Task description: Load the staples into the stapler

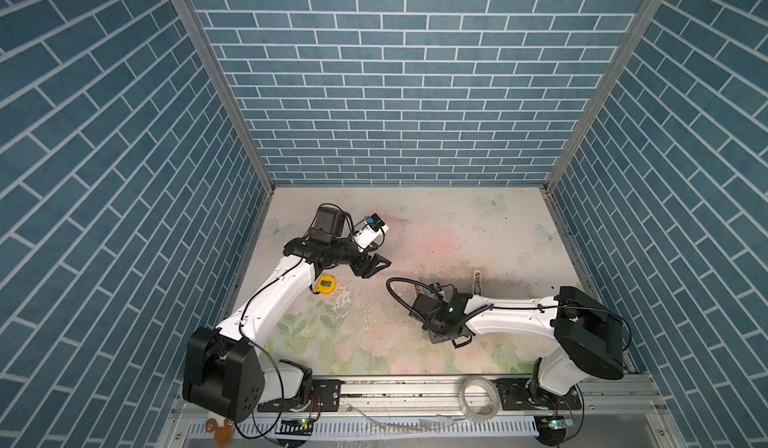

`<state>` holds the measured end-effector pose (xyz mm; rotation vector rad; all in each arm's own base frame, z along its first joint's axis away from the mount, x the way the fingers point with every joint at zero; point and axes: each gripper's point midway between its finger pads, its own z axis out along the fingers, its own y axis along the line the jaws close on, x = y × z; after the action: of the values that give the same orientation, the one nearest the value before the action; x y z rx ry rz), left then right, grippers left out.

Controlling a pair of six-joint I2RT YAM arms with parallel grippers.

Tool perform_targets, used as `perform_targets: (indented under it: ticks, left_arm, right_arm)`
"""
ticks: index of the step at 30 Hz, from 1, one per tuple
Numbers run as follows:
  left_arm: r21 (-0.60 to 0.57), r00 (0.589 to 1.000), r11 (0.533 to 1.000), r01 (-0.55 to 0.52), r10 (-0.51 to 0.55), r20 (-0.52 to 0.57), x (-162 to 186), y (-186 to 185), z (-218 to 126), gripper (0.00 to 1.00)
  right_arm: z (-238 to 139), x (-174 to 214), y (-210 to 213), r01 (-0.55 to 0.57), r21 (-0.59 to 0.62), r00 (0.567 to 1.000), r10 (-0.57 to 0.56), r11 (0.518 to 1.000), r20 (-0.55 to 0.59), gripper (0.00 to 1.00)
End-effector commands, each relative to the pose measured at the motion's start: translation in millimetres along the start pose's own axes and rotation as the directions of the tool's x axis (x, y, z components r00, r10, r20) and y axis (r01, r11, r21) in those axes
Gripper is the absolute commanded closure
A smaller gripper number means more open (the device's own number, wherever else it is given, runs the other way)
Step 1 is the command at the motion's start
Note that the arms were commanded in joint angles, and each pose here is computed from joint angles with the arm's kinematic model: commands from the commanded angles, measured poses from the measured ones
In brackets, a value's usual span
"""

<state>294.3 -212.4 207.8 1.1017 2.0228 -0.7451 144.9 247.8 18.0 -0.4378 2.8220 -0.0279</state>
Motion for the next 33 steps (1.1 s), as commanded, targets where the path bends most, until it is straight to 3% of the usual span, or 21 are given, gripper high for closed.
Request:
perform_targets:
  ticks: [1, 11, 33]
  left_arm:
    - [0.007, 1.0, 1.0, 0.011, -0.011, -0.001, 2.9, 0.5, 2.5, 0.28]
    - [0.004, 1.0, 1.0, 0.01, -0.01, 0.003, 0.7, 0.9, 1.6, 0.28]
    - [0.001, 1.0, 1.0, -0.007, 0.007, -0.024, 0.4, 4.5, 2.5, 0.28]
  right_arm:
    - [7.8, 13.6, -6.8, -0.051, 0.009, 0.998, 0.051, 0.999, -0.023, 0.63]
    - [5.5, 15.8, -7.4, -0.071, -0.024, 0.997, 0.071, 0.997, -0.017, 0.73]
    - [8.7, 11.5, -4.9, -0.052, -0.062, 0.998, 0.05, 0.997, -0.025, 0.74]
